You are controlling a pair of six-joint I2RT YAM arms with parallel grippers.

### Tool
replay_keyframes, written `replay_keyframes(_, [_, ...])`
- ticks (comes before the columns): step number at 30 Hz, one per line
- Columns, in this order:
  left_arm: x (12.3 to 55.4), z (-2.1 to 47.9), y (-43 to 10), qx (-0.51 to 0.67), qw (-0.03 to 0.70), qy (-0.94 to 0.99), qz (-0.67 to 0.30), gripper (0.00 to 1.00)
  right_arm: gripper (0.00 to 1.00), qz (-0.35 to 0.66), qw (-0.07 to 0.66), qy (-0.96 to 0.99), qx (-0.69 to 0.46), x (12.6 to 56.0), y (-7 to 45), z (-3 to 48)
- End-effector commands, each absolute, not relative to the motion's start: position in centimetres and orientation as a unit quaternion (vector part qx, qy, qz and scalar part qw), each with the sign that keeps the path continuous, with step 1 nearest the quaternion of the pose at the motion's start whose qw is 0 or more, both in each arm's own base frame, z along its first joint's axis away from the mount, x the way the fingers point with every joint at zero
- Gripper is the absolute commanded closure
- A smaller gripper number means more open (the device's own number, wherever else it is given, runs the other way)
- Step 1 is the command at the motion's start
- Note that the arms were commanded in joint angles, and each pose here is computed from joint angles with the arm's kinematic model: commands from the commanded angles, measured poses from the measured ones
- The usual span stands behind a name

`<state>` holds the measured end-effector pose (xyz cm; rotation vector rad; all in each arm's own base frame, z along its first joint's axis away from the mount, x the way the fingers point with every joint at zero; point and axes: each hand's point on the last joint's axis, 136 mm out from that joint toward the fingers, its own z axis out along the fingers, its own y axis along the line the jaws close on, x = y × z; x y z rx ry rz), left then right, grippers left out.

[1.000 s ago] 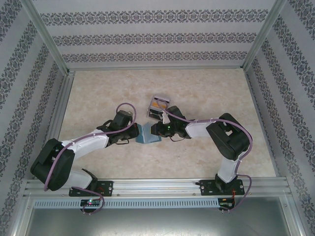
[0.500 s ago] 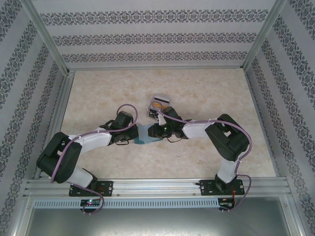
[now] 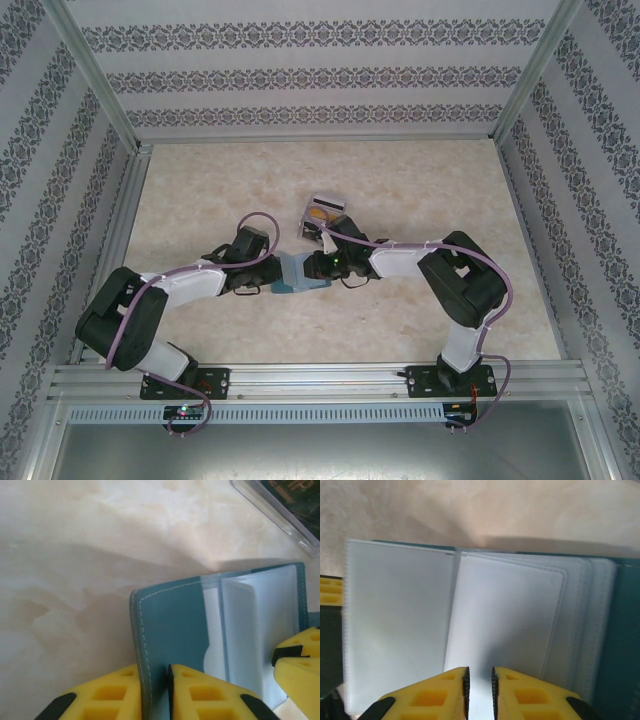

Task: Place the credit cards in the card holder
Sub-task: Flip over the card slot on the card holder.

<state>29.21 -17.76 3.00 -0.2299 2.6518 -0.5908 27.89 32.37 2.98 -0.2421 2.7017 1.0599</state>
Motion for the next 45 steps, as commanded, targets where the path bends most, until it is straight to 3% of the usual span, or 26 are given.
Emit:
replay_keyframes(1, [29.2,3.7,-16.2,-0.078,0.203,0.957,-0.192,0.76,0.77,0.313,0.118,0.938,-0.087,28.1,31.0,1.6])
replay_keyframes(12, [30.8,8.8,-15.9,-0.086,0.240,0.938,-0.234,0.67,0.76,0.295,0.120,0.944,-0.089,28.0,30.2,1.3])
replay_keyframes(22, [31.6,12.3,-20.5,-0.085,0.226,0.895,-0.375,0.73,0.76,0.313,0.126,0.937,-0.088,28.0,30.8,2.4])
replay_keyframes(25, [31.8,10.9,-20.4,-0.090,0.221,0.899,-0.367,0.79,0.76,0.321,0.131,0.934,-0.084,28.2,30.9,2.6])
replay_keyframes(36, [30.6,3.3,-19.5,-0.107,0.164,0.927,-0.319,0.85,0.76,0.352,0.132,0.923,-0.077,28.4,31.3,4.0])
replay_keyframes(45, [31.1,2.6,-19.9,-0.097,0.153,0.931,-0.317,0.81,0.75,0.388,0.138,0.908,-0.077,28.7,32.0,6.2])
